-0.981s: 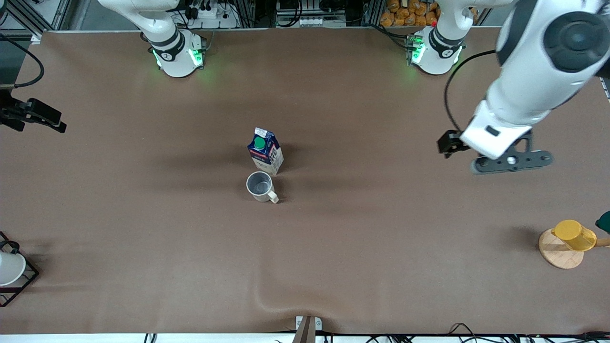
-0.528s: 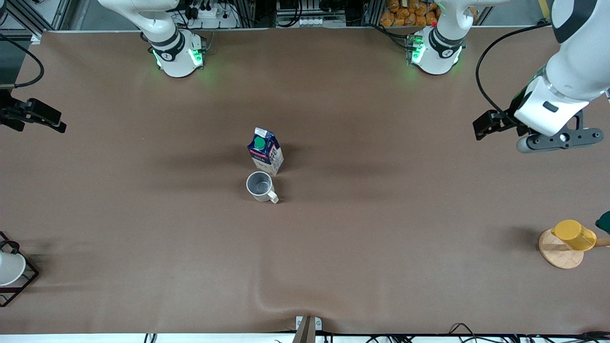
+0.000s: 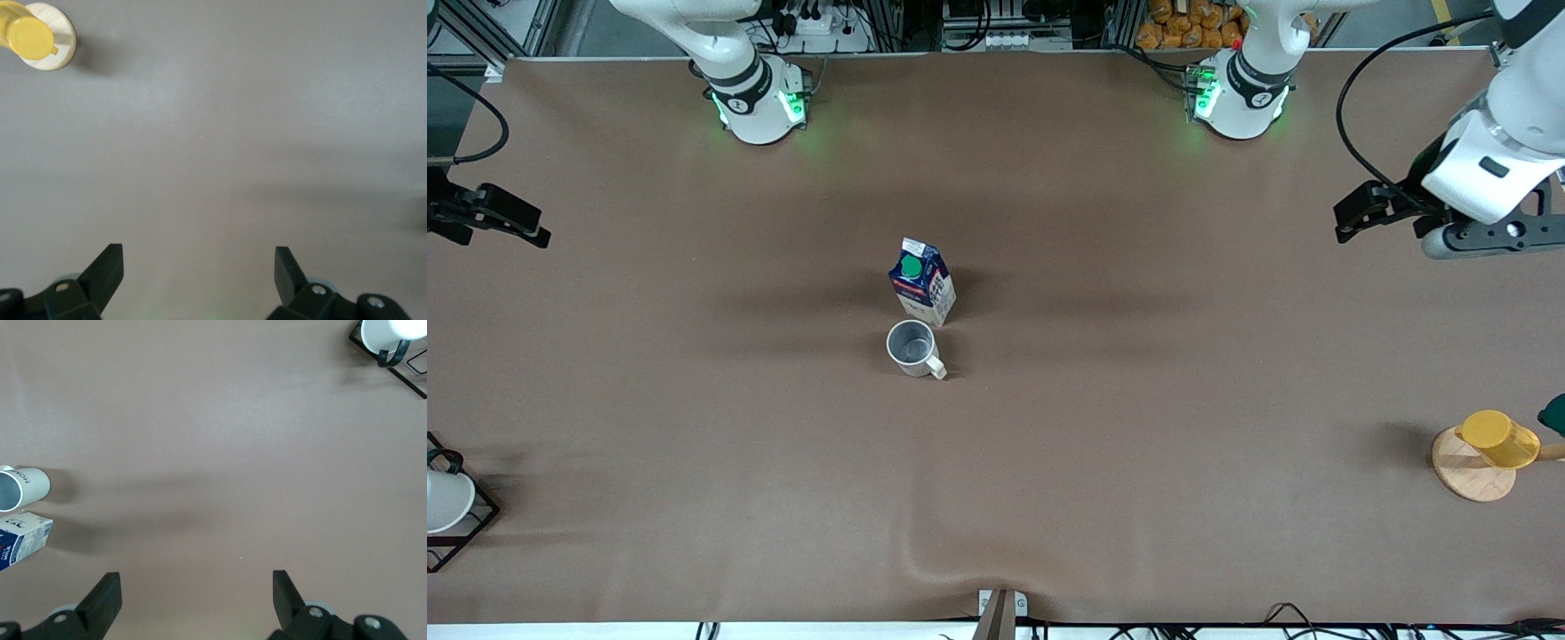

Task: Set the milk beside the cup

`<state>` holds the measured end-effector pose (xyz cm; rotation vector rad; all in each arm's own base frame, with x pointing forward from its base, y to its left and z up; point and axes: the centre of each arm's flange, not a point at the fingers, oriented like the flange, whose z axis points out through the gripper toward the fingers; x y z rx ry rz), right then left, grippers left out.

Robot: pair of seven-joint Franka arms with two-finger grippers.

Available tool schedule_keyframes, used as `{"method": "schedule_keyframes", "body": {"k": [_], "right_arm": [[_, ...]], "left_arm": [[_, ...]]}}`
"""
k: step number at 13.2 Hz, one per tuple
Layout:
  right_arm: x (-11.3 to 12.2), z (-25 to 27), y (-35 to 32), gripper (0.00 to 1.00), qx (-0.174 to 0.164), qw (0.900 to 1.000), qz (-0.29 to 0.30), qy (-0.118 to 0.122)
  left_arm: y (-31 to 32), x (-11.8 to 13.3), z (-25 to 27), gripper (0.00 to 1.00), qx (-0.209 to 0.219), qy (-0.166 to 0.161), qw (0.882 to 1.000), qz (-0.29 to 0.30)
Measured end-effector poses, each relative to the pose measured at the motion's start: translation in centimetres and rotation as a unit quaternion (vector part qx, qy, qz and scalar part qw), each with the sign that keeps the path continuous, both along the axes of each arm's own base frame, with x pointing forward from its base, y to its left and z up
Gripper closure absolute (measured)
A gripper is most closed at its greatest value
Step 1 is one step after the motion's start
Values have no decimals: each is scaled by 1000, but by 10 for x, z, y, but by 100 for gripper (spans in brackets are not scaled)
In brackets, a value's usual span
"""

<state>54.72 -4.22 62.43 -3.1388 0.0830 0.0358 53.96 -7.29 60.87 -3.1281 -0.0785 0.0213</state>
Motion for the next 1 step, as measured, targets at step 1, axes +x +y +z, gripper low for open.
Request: {"method": "schedule_keyframes", "body": {"k": [1], "right_arm": [[0,0,0,0,0,1000,0,0]], "left_arm": [[4,0,1,0,0,-2,1000,0]]}}
